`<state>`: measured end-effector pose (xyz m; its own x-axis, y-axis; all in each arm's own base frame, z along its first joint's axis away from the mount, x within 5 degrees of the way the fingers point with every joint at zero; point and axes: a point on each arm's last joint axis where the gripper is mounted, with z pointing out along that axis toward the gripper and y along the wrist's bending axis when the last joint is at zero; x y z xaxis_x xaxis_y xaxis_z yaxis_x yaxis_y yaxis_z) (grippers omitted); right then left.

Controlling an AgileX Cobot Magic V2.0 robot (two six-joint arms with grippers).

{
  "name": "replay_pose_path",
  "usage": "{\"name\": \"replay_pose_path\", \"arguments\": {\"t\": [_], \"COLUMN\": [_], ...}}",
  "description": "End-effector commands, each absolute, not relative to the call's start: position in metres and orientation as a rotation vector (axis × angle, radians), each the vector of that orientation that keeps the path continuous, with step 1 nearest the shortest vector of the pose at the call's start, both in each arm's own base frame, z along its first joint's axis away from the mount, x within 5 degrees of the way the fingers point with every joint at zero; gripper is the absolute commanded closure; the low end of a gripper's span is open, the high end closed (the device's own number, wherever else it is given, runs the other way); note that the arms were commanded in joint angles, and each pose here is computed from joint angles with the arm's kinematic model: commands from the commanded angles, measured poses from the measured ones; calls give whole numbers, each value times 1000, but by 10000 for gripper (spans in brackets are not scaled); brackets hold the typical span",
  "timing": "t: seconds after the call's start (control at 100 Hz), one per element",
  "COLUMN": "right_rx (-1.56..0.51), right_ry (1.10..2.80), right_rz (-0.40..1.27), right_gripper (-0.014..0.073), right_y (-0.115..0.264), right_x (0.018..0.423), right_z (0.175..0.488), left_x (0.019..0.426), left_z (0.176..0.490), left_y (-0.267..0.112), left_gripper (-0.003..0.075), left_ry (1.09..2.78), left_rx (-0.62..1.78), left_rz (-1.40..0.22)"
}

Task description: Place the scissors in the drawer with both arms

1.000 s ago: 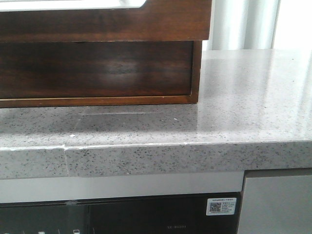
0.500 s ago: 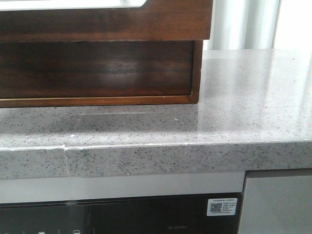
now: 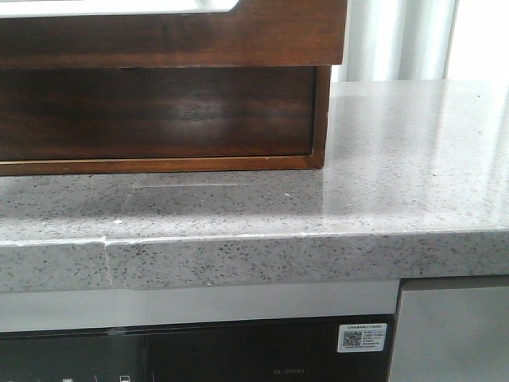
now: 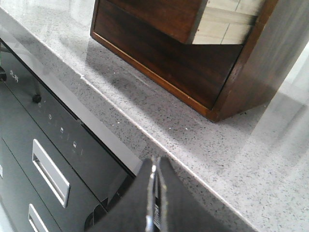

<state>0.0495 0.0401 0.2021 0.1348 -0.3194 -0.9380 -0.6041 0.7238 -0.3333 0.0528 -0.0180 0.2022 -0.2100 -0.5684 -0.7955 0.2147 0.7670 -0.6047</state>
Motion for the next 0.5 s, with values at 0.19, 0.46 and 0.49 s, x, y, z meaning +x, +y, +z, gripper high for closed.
{"name": "replay_pose_path", "arguments": {"t": [0.19,0.46,0.49], "right_rx": [-736,-736,-736], "right_ry": [1407,1407,1407], "right_rz": [235,235,235], "right_gripper": [711,711,711], "right_y": [38,38,38], "right_x": [52,52,52], "right_z": [217,217,217], "left_x": [53,54,54], "left_z": [201,194,191], "left_y": [-16,-5,-4], "left_gripper": [717,717,717], "left_ry": [1575,1625,1654], "left_rx": [-306,-92,-99], "left_rz": [-725,-204,-177]}}
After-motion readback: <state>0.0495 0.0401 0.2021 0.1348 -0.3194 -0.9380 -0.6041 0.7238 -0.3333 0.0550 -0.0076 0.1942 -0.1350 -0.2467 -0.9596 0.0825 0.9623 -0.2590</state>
